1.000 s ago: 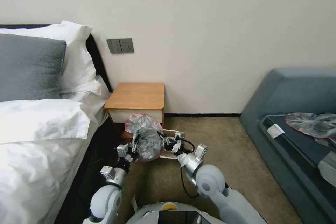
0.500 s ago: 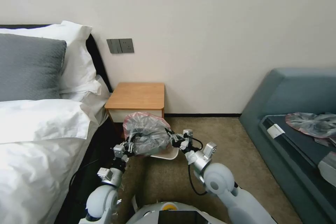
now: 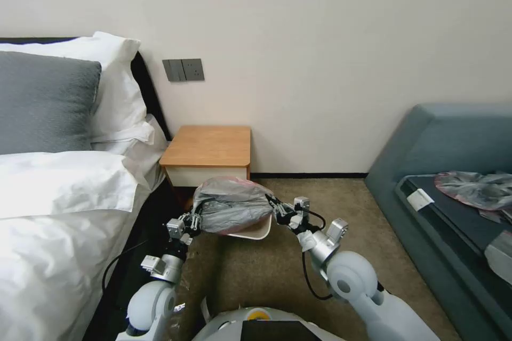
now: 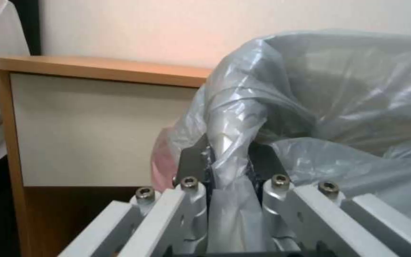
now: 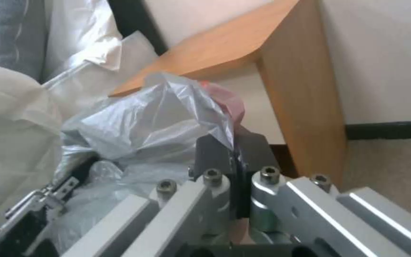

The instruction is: Pick up the garbage bag from the table and place it over the trash can.

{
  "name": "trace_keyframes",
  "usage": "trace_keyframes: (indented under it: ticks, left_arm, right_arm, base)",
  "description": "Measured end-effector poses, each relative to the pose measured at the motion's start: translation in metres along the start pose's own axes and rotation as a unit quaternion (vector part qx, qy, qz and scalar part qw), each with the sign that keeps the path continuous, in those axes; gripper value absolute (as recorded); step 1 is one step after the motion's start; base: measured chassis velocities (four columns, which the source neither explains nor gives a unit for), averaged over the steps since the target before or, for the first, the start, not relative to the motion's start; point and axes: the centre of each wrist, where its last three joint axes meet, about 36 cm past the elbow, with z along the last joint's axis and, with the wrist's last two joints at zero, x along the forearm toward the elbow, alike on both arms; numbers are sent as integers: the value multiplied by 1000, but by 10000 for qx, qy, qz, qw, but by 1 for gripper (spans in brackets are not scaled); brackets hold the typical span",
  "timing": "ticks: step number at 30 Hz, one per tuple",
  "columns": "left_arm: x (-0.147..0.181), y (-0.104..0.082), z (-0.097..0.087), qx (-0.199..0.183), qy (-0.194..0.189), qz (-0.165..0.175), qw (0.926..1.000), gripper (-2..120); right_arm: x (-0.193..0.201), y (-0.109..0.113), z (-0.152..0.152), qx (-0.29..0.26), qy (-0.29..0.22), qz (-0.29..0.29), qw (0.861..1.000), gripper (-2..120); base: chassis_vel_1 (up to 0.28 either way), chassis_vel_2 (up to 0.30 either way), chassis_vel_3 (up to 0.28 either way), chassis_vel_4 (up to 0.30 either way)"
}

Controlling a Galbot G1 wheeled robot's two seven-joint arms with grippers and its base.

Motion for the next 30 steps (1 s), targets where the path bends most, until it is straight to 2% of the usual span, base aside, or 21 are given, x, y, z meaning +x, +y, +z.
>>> trace_keyframes:
  ticks: [13,15,16,19,20,23,24,28,30]
  left_arm:
    - [-1,2,-9,208,-36,-226,9995,9]
    - [-2,1,-11,265,-15,-317,9991,9]
    - [-2,1,-11,265,-15,-317,9991,9]
    - [-3,0,-12,308,8,-402,9987,9]
    - [-3,0,-12,308,8,-402,9987,9]
    - [-3,0,-13,329,34,-459,9984,9]
    - [-3,0,-13,329,34,-459,9984,9]
    - [-3,0,-14,357,115,-600,9975,9]
    - [-3,0,-15,363,129,-626,9973,9]
  right_arm:
    - [10,-5,5,284,74,39,9996,0]
    - [12,-5,9,343,133,39,9993,10]
    - [12,-5,9,343,133,39,9993,10]
    - [15,-5,13,382,206,17,9991,25]
    - [15,-5,13,382,206,17,9991,25]
    - [18,-2,13,438,200,-38,9988,39]
    - [18,-2,13,438,200,-38,9988,39]
    - [28,4,9,757,-27,-282,9967,59]
    - [31,4,10,828,-64,-349,9959,62]
  base:
    - [0,0,0,0]
    - [0,0,0,0]
    - [0,0,0,0]
    - [0,0,0,0]
    - [0,0,0,0]
    - [0,0,0,0]
    - [0,0,0,0]
    - [0,0,0,0]
    - [0,0,0,0]
